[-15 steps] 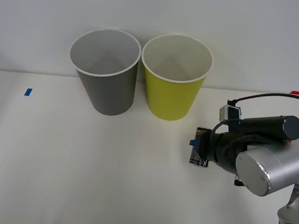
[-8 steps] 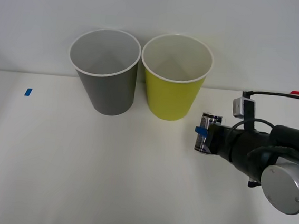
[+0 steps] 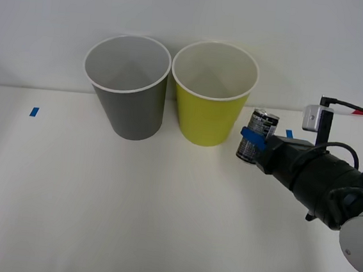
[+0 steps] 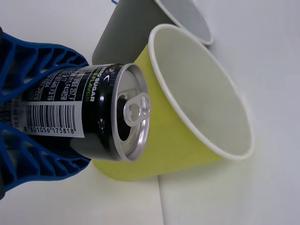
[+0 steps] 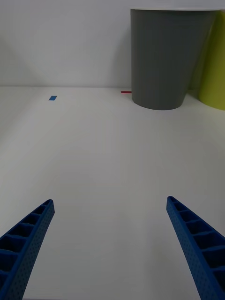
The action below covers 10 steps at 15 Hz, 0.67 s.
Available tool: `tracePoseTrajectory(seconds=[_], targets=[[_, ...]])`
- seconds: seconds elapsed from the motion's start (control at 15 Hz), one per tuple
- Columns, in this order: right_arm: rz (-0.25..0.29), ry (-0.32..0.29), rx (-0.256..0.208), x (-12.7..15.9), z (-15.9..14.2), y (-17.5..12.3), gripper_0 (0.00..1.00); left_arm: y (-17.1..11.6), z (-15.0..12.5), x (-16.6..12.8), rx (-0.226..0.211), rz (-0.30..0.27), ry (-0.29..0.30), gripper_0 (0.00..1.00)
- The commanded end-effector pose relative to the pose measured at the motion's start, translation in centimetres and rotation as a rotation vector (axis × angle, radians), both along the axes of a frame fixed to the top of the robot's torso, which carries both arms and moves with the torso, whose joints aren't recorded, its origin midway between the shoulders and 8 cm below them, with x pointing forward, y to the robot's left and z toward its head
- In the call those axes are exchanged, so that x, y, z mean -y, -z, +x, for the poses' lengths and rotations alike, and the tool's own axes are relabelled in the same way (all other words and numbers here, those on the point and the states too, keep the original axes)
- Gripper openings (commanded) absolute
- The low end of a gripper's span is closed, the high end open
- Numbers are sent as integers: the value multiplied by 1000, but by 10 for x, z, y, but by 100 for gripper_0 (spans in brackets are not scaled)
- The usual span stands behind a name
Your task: Put cans in the gray bin and PET bottles in the light green bin.
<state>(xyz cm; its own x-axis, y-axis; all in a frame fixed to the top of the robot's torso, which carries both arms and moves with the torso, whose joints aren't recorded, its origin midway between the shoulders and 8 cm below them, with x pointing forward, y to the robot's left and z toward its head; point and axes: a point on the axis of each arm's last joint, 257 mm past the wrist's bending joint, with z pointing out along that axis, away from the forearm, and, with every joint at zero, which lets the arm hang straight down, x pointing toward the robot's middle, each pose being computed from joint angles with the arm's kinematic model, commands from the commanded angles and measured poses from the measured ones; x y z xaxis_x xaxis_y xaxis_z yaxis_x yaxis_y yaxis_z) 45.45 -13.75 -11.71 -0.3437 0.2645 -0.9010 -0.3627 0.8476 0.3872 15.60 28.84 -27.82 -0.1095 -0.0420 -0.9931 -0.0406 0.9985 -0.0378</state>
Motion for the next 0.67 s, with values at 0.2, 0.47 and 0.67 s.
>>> tracePoseTrajectory(seconds=[0.2,0.47,0.67], targets=[[16,-39,156,-4,-4,-33,0,0,0,0,0,0,0,82],[28,-48,276,-14,-2,-65,0,0,0,0,0,0,0,82],[50,-75,354,-29,-2,-92,0,0,0,0,0,0,0,82]])
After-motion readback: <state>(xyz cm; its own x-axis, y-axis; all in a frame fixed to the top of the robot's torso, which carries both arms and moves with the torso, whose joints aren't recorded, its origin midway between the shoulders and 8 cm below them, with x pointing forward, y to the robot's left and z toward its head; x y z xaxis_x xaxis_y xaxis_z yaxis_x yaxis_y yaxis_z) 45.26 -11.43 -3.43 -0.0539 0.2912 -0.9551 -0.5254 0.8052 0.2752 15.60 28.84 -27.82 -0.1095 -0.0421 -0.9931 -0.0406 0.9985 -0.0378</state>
